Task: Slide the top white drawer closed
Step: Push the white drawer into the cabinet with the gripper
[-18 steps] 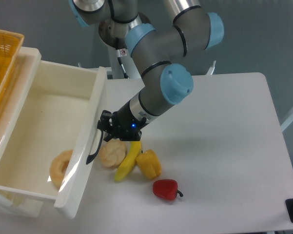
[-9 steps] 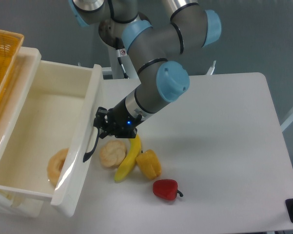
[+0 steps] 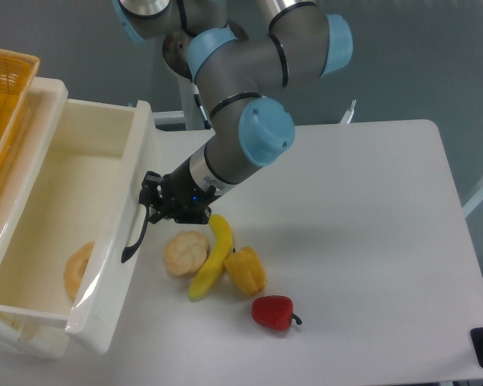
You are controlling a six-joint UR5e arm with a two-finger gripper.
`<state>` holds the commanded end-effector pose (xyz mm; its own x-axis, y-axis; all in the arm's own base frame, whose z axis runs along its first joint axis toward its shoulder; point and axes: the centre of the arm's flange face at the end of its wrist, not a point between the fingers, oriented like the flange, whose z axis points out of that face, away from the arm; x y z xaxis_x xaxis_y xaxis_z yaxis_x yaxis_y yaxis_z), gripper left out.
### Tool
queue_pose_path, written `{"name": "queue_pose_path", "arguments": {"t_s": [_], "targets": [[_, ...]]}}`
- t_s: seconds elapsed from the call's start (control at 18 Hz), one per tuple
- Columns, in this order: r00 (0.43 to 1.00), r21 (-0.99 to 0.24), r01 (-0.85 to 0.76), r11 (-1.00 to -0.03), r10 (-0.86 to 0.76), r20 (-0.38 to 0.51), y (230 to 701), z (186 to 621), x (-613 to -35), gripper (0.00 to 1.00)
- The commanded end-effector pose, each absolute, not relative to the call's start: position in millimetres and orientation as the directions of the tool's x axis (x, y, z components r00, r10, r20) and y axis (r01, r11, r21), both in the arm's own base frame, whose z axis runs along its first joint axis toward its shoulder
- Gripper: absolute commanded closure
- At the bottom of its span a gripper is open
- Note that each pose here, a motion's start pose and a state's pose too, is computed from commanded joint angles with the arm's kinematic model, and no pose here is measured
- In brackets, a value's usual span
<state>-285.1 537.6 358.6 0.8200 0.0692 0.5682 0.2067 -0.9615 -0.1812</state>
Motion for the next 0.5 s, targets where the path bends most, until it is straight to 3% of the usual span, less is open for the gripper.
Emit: {"name": "queue_pose_path", "arguments": {"t_s": [0.5], "targets": [[0.818, -0.16, 0.183, -0.97, 0.06, 0.572, 553, 362, -251, 0.9]]}}
